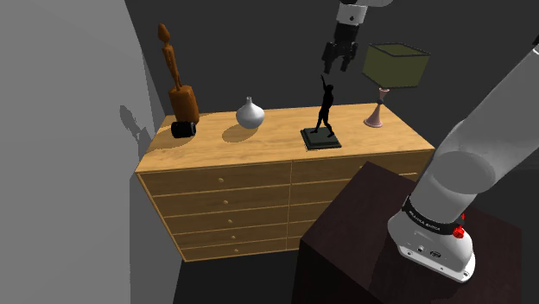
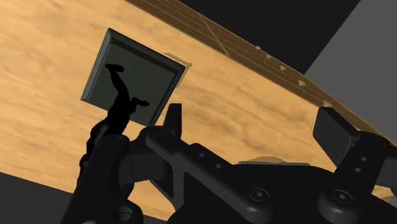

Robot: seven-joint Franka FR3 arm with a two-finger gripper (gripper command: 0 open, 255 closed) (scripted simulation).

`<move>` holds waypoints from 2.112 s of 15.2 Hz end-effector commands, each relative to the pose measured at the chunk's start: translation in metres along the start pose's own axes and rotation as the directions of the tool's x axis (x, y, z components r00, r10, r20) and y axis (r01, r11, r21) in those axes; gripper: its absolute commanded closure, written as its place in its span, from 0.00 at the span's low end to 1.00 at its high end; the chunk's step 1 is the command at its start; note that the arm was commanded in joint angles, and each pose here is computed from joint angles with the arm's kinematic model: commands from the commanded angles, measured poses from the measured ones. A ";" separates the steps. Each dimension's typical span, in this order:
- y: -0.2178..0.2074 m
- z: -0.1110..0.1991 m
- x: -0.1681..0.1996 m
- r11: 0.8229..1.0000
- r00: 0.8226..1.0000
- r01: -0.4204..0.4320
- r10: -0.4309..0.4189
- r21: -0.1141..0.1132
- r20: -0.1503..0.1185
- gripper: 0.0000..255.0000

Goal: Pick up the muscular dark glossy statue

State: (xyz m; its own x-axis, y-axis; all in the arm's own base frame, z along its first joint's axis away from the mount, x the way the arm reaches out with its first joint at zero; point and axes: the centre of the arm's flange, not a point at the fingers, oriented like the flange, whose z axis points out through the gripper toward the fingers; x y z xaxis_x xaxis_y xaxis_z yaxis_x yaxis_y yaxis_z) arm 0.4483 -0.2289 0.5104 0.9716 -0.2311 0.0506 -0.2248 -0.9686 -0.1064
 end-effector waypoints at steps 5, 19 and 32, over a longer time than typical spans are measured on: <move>0.061 0.032 0.049 1.000 1.000 -0.026 0.026 0.017 0.016 0.00; 0.181 0.108 0.146 0.995 0.996 -0.081 0.079 0.052 0.051 0.00; 0.184 0.143 0.143 0.995 0.996 -0.081 0.079 0.052 0.051 1.00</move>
State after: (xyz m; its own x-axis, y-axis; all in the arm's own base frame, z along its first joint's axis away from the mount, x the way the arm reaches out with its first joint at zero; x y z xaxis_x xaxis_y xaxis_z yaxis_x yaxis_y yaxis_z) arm 0.5561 -0.4282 0.3570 0.9530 -0.3030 -0.0086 -0.3004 -0.9402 -0.1605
